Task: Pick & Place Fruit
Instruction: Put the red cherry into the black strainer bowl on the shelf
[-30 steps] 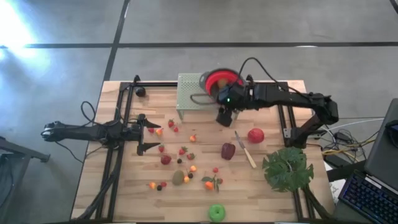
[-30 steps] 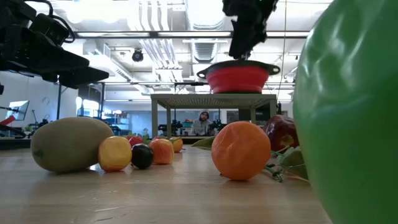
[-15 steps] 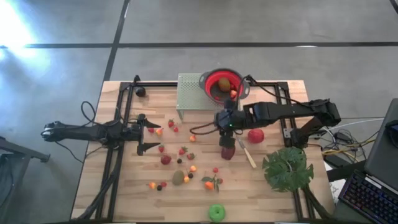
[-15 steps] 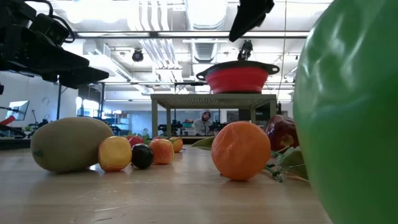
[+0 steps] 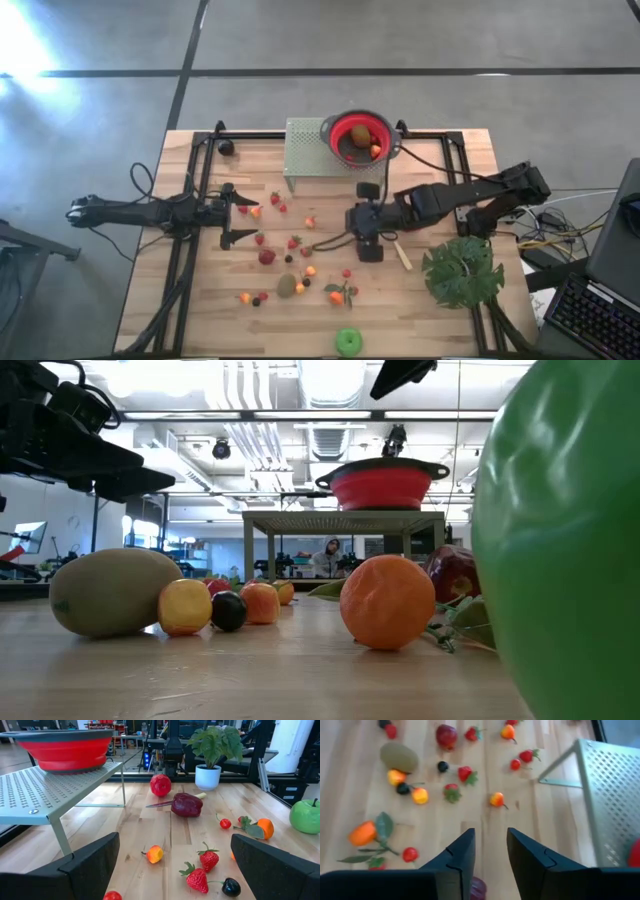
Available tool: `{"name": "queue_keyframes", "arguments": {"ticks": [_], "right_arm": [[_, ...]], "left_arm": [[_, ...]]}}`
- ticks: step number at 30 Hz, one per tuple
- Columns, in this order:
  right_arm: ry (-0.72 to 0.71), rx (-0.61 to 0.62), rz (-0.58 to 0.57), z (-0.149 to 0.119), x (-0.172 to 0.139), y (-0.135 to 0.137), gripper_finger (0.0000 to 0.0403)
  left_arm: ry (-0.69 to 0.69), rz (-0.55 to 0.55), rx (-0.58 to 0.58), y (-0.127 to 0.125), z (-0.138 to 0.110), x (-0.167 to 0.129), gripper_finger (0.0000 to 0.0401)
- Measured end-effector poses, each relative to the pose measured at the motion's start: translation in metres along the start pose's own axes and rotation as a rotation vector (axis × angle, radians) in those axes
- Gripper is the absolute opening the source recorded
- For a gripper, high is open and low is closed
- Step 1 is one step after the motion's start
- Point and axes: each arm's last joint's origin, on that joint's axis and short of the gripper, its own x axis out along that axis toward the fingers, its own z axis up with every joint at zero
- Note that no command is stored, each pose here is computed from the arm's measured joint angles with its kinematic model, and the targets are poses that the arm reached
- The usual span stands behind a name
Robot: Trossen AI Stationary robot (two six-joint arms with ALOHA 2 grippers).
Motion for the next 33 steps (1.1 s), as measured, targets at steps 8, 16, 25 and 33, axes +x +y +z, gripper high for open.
{"name": "queue_keyframes", "arguments": {"ticks": [8,16,25,33], "right_arm": [[-0.035,-0.049,0.056,-0.01,0.006,0.03,0.0077],[-0.063,-0.06,0.113,-0.022,0.011,0.055,0.0057],[-0.051,-0.114,0.151,-0.045,0.023,0.077,0.0064],[-0.057,-0.185,0.184,-0.059,0.043,0.093,0.0096]], "left_arm": [[0.0,0.0,0.0,0.0,0.0,0.0,0.0388],[0.0,0.001,0.0,0.0,0.0,0.0,0.0388],[0.0,0.0,0.0,0.0,0.0,0.0,0.0388],[0.0,0.0,0.0,0.0,0.0,0.0,0.0388]]}}
